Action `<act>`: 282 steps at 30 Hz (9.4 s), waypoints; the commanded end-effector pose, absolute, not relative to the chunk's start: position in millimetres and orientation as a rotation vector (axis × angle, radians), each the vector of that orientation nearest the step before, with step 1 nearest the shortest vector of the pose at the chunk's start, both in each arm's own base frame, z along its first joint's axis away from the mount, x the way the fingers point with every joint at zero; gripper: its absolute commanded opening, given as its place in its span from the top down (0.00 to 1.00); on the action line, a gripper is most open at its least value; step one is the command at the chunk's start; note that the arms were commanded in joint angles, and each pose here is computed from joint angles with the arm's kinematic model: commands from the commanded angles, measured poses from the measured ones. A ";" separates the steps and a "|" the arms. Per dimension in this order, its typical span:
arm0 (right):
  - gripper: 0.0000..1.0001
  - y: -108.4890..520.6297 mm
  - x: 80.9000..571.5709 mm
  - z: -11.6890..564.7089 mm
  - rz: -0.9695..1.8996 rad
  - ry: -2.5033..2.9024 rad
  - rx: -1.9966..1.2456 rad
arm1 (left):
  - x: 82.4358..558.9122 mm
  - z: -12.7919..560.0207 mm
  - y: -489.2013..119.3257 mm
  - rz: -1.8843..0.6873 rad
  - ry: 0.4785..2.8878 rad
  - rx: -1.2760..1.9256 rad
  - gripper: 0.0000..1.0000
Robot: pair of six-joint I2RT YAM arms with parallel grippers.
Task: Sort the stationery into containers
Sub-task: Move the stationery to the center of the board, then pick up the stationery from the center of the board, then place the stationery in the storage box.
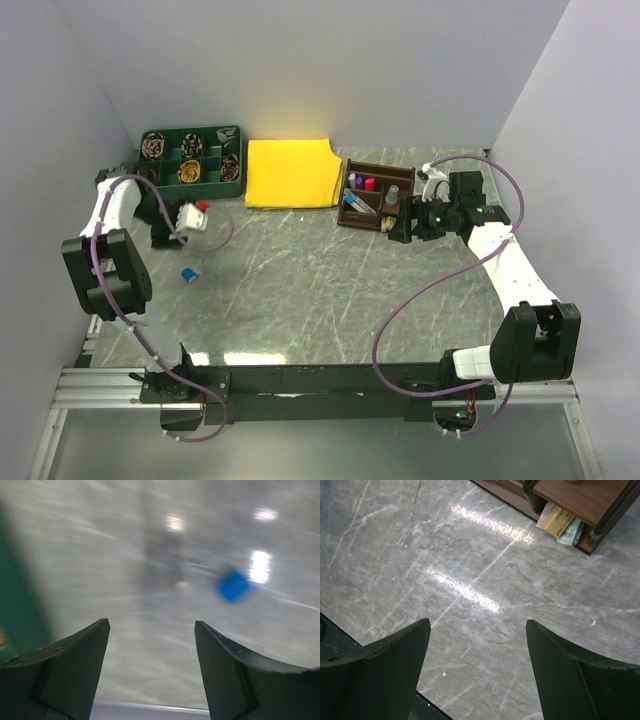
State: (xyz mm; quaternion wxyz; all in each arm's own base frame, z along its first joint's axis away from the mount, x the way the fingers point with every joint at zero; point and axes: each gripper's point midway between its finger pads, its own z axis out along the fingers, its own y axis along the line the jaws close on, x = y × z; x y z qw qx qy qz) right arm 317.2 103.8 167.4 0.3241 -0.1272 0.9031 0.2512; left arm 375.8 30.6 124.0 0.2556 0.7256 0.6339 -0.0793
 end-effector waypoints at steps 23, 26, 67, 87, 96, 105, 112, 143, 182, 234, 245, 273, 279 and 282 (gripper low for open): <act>0.15 107.5 319.1 160.9 0.674 2.353 -0.339 | 349.3 55.5 15.2 -0.095 1.007 2.296 0.22; 0.15 107.3 320.4 161.3 0.668 2.352 -0.341 | 353.9 52.8 7.5 -0.130 0.989 2.300 0.23; 0.15 104.6 322.6 166.2 0.643 2.342 -0.329 | 324.6 12.7 18.1 -0.272 1.063 2.477 0.51; 0.16 140.3 338.3 217.8 0.784 2.201 -0.406 | 311.0 60.9 -16.3 -0.421 1.112 2.316 0.75; 0.15 168.1 361.2 274.6 1.097 2.097 -0.239 | 354.2 219.7 -130.4 -0.476 1.051 1.842 0.99; 0.19 189.4 362.7 301.3 1.229 2.057 -0.249 | 403.8 306.9 -232.5 -0.734 1.170 1.425 0.99; 0.18 215.4 342.3 288.0 1.282 2.089 -0.280 | 403.3 308.7 -265.4 -0.861 1.246 1.376 0.99; 0.21 269.4 388.7 307.0 1.250 2.051 -0.329 | 375.7 298.3 -317.8 -0.934 1.394 1.341 0.99; 1.00 283.7 363.4 299.1 1.332 2.046 -0.476 | 394.0 291.7 -323.0 -0.832 1.446 1.283 0.87; 1.00 110.6 454.4 227.8 0.289 2.328 -0.704 | 417.5 230.3 -241.5 -0.515 1.702 1.080 0.01; 1.00 108.6 464.6 212.1 0.268 2.357 -0.705 | 416.9 225.9 -241.0 -0.524 1.717 1.069 0.01; 1.00 104.6 475.1 197.2 0.229 2.389 -0.686 | 425.0 225.0 -240.6 -0.532 1.727 1.050 0.01; 1.00 101.6 472.3 192.8 0.223 2.404 -0.688 | 425.7 223.8 -242.6 -0.547 1.729 1.043 0.00; 1.00 103.4 470.7 187.6 0.241 2.415 -0.687 | 425.9 224.9 -243.3 -0.551 1.728 1.043 0.00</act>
